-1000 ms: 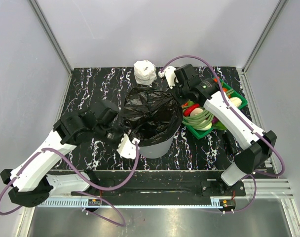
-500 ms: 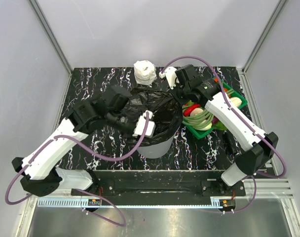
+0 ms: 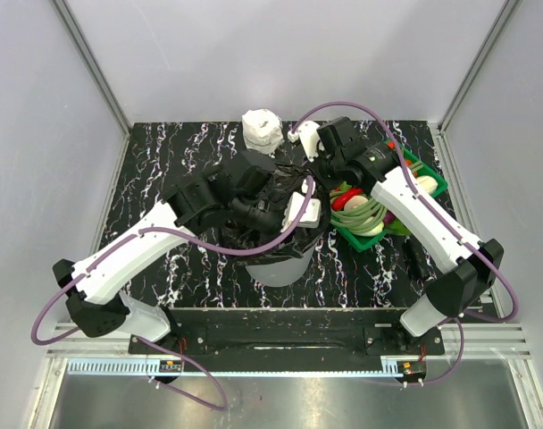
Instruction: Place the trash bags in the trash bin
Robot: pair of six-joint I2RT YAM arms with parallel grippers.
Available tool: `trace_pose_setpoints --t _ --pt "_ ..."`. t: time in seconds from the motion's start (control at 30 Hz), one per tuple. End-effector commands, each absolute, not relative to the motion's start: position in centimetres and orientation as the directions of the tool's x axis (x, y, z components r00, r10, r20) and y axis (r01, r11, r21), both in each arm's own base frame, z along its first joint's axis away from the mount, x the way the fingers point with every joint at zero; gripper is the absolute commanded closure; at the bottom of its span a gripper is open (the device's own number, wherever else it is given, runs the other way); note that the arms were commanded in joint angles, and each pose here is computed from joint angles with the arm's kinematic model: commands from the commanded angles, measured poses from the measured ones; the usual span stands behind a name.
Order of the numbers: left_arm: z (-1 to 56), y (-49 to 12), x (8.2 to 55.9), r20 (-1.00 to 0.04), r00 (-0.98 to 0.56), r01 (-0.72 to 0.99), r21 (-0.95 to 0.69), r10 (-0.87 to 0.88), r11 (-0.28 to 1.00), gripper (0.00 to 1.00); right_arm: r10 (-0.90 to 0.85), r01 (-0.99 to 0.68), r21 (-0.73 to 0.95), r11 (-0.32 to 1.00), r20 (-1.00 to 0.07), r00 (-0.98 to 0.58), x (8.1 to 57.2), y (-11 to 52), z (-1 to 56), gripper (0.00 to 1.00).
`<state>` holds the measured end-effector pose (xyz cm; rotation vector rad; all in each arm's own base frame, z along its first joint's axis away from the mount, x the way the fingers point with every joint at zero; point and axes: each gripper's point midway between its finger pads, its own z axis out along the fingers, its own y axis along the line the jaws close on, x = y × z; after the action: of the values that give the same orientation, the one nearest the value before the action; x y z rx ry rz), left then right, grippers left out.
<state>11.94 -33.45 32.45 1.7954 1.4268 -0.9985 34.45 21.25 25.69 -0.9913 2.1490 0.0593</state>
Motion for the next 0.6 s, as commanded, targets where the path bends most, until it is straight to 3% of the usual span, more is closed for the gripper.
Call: trace_pose_setpoints --t 0.0,0.1,0.4,0.57 --pt "33.9 -34.6 13.4 -0.881 0.133 0.988 0.085 0.454 -0.125 0.50 -0.611 -0.647 -0.282 0.709 -0.703 -0.364 34.4 20.9 28.1 1.00" --pt "33.4 -34.8 13.7 -0.875 0.137 0.989 0.096 0.465 -0.111 0.55 -0.613 -0.648 -0.282 0.708 -0.700 -0.366 34.3 20.8 27.9 1.00" --pt "31.7 -35.9 12.5 -0.861 0.132 0.987 0.066 0.492 -0.148 0.99 -0.612 -0.636 -0.288 0.716 -0.696 -0.374 34.3 20.1 27.8 1.00" --pt "31.4 -36.8 11.9 -0.854 0.134 0.987 0.069 0.503 -0.147 1.00 -0.611 -0.632 -0.289 0.719 -0.696 -0.377 34.4 19.8 27.8 1.00"
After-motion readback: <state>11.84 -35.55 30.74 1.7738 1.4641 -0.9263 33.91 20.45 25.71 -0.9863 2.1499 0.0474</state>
